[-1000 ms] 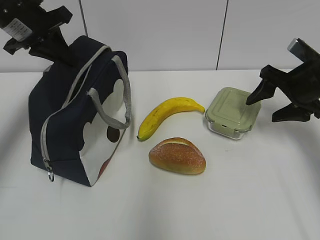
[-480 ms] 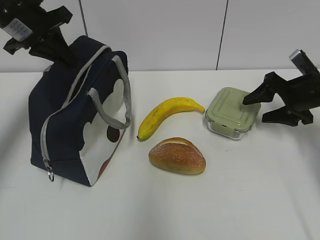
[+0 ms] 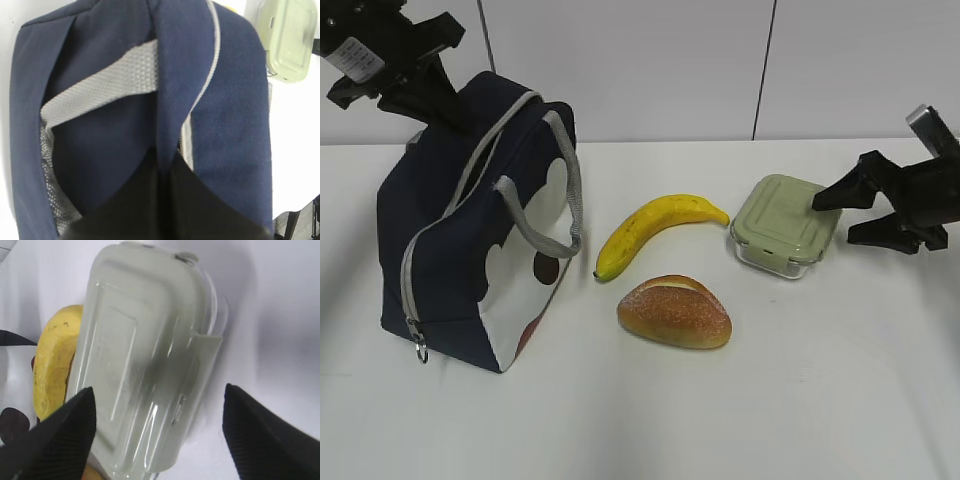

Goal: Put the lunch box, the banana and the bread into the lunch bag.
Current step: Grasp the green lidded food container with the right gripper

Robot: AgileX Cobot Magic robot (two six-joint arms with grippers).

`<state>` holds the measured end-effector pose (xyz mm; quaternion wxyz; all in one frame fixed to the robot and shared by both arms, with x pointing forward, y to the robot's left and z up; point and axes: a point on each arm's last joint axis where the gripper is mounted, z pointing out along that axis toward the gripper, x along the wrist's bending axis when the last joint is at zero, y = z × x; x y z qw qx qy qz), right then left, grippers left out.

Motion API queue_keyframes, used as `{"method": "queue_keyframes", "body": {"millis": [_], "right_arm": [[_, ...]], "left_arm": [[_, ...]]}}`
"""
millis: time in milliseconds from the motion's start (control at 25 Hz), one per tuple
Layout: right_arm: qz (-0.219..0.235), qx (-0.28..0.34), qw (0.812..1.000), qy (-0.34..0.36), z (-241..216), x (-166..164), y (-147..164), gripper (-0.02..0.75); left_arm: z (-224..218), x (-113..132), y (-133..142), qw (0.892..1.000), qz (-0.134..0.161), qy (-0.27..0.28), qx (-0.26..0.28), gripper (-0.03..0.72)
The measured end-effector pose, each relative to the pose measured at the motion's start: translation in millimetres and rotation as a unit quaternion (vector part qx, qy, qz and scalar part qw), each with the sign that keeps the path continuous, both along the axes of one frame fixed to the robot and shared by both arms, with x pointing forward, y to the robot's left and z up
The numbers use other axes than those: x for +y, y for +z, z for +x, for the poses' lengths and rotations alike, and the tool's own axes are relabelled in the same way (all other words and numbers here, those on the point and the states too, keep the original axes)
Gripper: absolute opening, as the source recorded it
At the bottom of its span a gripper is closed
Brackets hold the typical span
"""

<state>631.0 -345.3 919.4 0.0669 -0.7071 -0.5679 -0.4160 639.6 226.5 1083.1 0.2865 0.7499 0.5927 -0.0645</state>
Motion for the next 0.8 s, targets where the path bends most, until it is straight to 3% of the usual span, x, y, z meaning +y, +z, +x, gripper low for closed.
{"method": "queue_keyframes", "body": {"millis": [280, 560, 800], "right_arm": [[0.032, -0.018, 0.999, 0.004, -4.7, -15.4, 2.6, 0.582], [0.091, -0.006, 0.996, 0.011, -3.1, -12.4, -19.1, 0.582], [0.099, -0.022, 0.995, 0.003, -0.5, -12.6, -17.6, 0.583]], "left_arm": [[0.0, 0.0, 0.0, 1.0, 0.0, 0.0, 0.0, 0.0], [0.0, 0.0, 0.0, 1.0, 0.0, 0.0, 0.0, 0.0], [0.0, 0.0, 0.0, 1.0, 0.0, 0.0, 0.0, 0.0]]}}
